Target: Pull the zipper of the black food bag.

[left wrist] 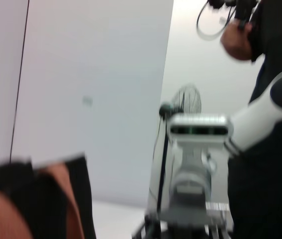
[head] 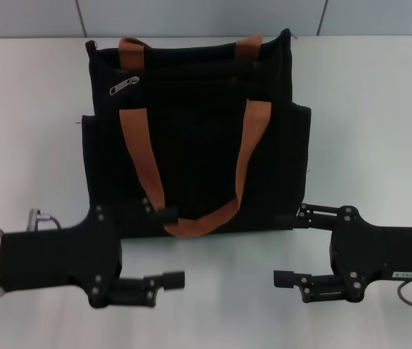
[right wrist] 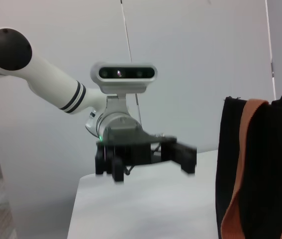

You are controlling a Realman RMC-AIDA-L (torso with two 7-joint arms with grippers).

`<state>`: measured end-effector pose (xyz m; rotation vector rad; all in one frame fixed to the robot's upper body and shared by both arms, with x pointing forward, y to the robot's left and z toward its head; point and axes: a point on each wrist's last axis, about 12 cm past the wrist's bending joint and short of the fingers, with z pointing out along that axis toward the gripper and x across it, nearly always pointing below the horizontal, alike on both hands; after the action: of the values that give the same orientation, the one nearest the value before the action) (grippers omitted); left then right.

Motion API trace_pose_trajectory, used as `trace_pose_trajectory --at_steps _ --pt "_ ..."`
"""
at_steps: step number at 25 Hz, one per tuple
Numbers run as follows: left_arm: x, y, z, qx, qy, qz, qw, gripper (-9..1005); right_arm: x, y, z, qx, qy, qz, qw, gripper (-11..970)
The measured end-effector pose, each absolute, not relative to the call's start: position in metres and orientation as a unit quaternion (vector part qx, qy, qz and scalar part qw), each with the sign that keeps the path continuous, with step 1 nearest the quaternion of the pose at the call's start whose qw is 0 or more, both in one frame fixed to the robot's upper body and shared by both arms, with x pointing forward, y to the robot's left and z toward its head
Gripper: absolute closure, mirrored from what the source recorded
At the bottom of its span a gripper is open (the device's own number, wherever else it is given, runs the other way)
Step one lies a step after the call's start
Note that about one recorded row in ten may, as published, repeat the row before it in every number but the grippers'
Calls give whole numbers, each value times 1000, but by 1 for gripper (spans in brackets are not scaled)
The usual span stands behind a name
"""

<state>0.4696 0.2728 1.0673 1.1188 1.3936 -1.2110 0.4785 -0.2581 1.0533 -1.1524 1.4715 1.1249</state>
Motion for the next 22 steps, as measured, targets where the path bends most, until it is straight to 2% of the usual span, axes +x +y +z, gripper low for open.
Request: trace_pose_trajectory --at_steps 5,9,12,15,16,22 --pt "473 274 1084 422 519 -499 550 219 479 -258 1054 -467 598 457 464 180" --pt "478 294 1100 337 489 -467 656 228 479 -259 1054 -465 599 457 466 181" --pt "480 305 1103 300 489 -444 689 234 478 -259 1054 -465 597 459 466 181" --pt "487 325 1104 250 516 -403 713 241 478 -259 1054 -464 596 460 467 182" --pt "495 337 1102 234 549 -374 710 243 478 -259 1054 -464 596 459 467 182" --pt "509 348 1091 251 623 -323 667 257 477 -260 1054 -463 597 460 467 183"
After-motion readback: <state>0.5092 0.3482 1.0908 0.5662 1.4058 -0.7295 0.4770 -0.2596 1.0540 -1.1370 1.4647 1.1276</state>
